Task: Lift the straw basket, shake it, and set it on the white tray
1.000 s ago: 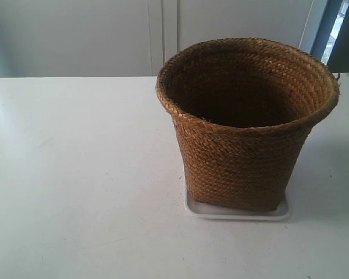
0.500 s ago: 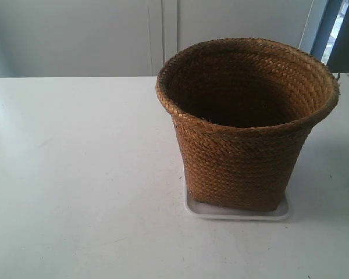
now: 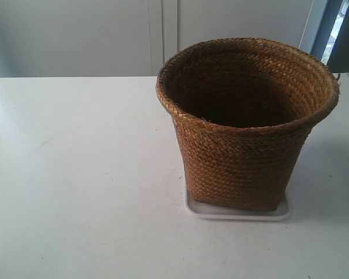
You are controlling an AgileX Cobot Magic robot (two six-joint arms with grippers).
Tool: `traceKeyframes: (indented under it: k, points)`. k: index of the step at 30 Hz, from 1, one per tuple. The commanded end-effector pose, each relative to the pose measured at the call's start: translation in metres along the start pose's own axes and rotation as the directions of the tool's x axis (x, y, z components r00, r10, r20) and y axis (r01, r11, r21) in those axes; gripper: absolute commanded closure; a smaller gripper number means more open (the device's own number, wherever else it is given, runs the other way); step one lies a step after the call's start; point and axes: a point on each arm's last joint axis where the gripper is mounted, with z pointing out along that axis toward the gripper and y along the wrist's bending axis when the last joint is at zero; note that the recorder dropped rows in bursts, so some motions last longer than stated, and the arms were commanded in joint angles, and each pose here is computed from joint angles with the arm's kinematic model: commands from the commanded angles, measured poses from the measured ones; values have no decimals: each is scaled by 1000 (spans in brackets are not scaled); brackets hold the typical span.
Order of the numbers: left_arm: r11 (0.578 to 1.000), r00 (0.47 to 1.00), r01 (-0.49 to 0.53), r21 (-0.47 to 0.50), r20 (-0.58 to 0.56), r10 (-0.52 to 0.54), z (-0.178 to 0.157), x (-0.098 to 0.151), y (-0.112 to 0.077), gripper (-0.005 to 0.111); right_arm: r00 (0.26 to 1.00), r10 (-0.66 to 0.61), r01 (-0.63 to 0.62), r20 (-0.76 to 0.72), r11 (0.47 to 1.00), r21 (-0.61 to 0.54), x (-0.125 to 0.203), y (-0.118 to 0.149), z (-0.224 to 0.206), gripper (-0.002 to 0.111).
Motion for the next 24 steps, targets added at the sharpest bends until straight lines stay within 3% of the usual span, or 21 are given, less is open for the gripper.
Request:
traceKeyframes:
  k: [1, 21, 24]
  points:
    - [1000, 1000, 12, 11, 2, -12, 1, 1, -1, 107, 1000, 0, 0, 8, 1000, 6, 1, -1, -1, 108]
    - [1000, 1000, 8, 11, 2, -8, 1, 1, -1, 107, 1000, 0, 0, 8, 1000, 6, 1, -1, -1, 108]
    - [1000, 1000, 8, 11, 2, -8, 1, 1, -1, 107, 998, -45, 44, 47, 999, 22, 3, -1, -13, 108]
